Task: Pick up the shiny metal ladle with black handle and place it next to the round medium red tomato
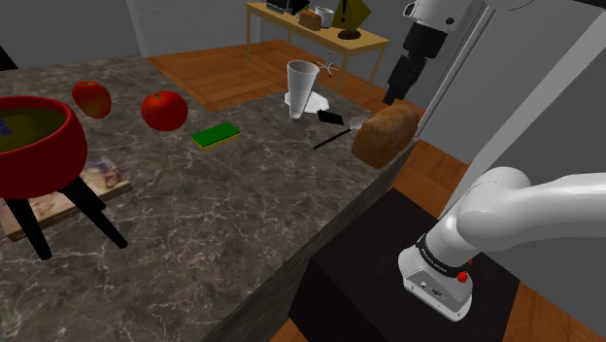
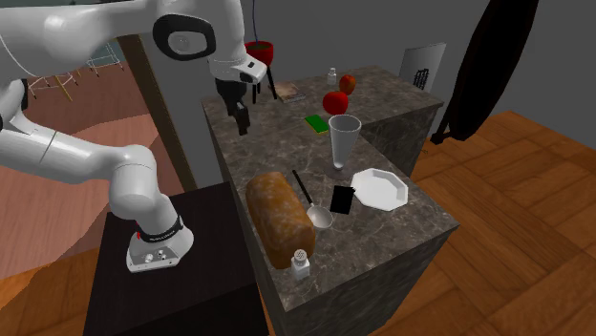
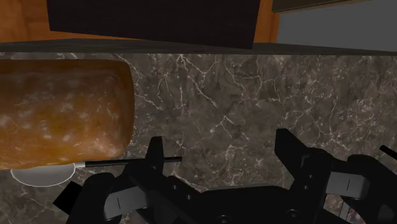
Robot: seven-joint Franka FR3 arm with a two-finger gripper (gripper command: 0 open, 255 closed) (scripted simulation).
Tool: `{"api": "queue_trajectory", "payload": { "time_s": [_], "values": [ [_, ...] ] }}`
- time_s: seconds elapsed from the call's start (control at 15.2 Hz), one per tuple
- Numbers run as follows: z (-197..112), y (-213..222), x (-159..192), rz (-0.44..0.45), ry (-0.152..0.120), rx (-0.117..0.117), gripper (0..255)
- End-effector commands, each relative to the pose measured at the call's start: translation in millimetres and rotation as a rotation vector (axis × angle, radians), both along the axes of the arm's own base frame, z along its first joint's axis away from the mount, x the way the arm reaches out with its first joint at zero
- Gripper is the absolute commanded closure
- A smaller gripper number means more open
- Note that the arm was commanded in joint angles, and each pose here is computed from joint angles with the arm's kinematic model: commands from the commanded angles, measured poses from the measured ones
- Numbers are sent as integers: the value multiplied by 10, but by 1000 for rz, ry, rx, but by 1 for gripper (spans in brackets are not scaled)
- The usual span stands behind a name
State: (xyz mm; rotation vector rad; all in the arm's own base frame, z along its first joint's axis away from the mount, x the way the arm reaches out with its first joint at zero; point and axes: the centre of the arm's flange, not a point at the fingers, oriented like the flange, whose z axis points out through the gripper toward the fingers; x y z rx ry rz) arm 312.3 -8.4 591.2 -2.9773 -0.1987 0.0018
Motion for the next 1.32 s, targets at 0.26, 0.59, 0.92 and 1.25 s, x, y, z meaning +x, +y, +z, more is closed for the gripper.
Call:
{"api": "queue_trajectory", "payload": {
  "time_s": [0.26, 0.59, 0.92, 1.25],
  "values": [
    [-361, -372, 164, 222, -15, 10, 0],
    [-813, -764, 484, 499, -33, 24, 0],
    [-1263, -1047, 907, 776, -51, 37, 0],
    [-1707, -1197, 1398, 1053, -70, 50, 0]
  ]
}}
